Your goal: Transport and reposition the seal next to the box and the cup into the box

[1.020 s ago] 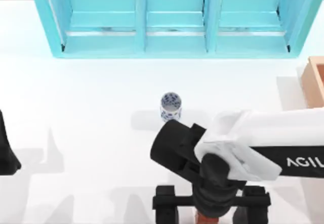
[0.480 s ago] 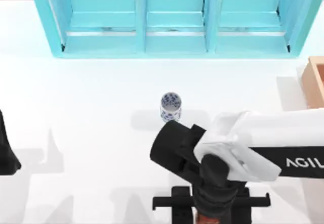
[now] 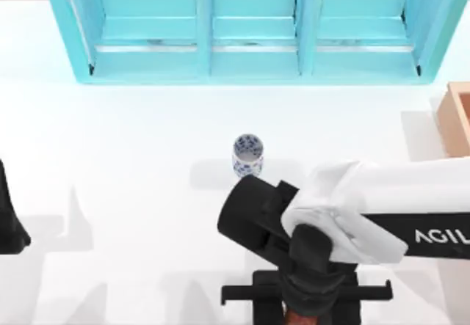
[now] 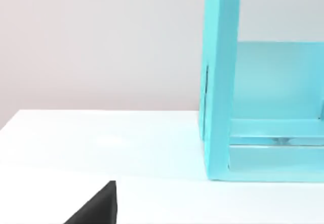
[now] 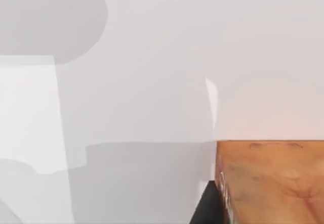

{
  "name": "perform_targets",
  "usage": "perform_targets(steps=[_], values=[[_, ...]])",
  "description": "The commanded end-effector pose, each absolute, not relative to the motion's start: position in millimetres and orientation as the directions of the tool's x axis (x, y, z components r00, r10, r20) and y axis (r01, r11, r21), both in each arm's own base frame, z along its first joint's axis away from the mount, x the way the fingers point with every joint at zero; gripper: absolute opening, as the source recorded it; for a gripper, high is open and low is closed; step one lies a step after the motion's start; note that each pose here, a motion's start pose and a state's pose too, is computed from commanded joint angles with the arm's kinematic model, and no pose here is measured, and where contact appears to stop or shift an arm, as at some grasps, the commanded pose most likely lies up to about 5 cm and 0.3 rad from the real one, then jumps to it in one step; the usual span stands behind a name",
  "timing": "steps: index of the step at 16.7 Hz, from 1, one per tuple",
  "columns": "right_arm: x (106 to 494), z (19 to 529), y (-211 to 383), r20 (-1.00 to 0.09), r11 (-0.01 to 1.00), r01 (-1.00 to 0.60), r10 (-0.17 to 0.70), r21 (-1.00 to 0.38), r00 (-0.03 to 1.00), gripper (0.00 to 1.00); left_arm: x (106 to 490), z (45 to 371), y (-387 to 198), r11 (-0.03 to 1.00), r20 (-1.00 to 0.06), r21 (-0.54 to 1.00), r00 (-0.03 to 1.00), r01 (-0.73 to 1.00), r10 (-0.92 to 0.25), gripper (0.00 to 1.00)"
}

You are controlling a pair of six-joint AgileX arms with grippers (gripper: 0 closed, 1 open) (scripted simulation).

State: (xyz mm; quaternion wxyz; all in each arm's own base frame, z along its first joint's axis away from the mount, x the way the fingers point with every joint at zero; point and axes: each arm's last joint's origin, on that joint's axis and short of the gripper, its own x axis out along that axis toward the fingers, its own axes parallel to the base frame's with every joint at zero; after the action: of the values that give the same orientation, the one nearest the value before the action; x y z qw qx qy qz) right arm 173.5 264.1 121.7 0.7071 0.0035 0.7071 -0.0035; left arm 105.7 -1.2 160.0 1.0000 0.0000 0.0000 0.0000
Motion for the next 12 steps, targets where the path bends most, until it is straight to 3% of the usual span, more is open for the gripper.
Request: perform_targets(steps=[7, 12], values=[[175.0, 125.2, 259.0, -1.000, 1.000, 0.009, -0.005, -0.005, -0.002, 0.00, 105.7, 160.0, -1.2, 1.000, 0.000, 0.000, 1.000, 0.000, 0.000, 1.00], [179.8, 172.2, 216.8, -1.000, 1.000, 0.012, -0.015, -0.015, -0.011, 0.00, 105.7, 160.0, -1.2, 1.000, 0.000, 0.000, 1.000, 0.000, 0.000, 1.00]])
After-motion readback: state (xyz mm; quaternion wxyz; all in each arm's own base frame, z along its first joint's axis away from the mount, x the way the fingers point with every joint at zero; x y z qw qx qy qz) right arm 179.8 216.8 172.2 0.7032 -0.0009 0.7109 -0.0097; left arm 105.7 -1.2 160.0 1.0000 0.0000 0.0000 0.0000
